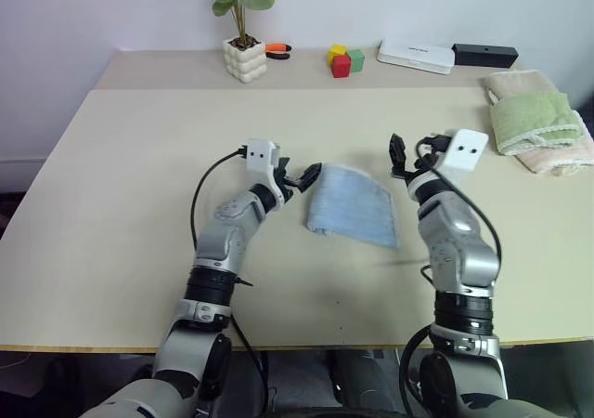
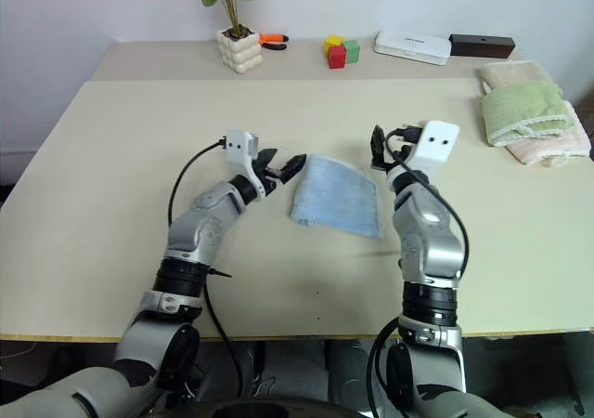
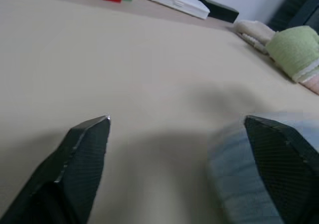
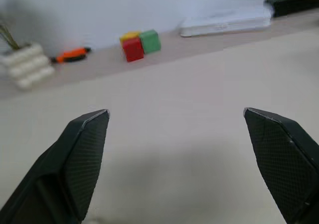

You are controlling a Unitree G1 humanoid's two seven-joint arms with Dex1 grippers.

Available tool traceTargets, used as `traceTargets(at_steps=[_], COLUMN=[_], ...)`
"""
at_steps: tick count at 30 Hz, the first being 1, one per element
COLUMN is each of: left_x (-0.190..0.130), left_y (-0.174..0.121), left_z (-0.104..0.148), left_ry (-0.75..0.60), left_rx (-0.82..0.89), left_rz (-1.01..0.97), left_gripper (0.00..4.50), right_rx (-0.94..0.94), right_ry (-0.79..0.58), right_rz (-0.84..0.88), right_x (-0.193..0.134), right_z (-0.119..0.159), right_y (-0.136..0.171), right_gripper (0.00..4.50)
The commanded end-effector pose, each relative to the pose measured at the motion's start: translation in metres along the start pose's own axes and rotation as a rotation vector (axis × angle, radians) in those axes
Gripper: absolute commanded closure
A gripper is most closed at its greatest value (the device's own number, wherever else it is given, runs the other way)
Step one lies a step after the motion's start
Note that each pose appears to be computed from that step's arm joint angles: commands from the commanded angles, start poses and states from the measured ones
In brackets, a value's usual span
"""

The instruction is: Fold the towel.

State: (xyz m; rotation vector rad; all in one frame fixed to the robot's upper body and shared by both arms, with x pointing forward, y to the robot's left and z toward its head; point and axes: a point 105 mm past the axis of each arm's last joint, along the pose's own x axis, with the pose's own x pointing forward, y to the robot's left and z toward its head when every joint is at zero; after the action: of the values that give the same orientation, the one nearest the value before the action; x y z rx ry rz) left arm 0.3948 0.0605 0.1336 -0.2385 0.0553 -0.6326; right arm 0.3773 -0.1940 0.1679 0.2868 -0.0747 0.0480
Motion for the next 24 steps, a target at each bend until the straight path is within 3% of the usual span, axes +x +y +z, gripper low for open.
traceTargets(at_steps=[1,4,9,12,19,24], left_x=[-0.005,-0.012,-0.039,-0.062,-0.12,-0.136], left_y=[0.002,0.004,-0.015,-0.02,-0.014,0.004], left_z=[0.03,0.036,0.065,0.066,0.074,0.074], left_ry=[-0.083,-0.085,-0.115,-0.029,0.078,0.131], left_rx=[0.059,0.098,0.124,0.143,0.315,0.359], left_rz=[-0.053,-0.093,-0.332,-0.465,-0.632,-0.609], left_gripper=[0.05,0.05,0.05,0.05,0.05,0.05], right_rx=[0.016,0.026,-0.056,-0.118,0.016,0.088], right_ry=[0.053,0.128,0.26,0.334,0.415,0.493], right_rz=[0.17,0.21,0.295,0.342,0.376,0.424], right_x=[-0.009,-0.015,-0.031,-0.037,-0.037,-0.038], right_z=[0.008,0.0,-0.014,-0.024,-0.035,-0.049], right_y=[0.012,0.006,0.002,0.004,0.008,0.023], right_gripper=[0.0,0.0,0.0,0.0,0.0,0.0])
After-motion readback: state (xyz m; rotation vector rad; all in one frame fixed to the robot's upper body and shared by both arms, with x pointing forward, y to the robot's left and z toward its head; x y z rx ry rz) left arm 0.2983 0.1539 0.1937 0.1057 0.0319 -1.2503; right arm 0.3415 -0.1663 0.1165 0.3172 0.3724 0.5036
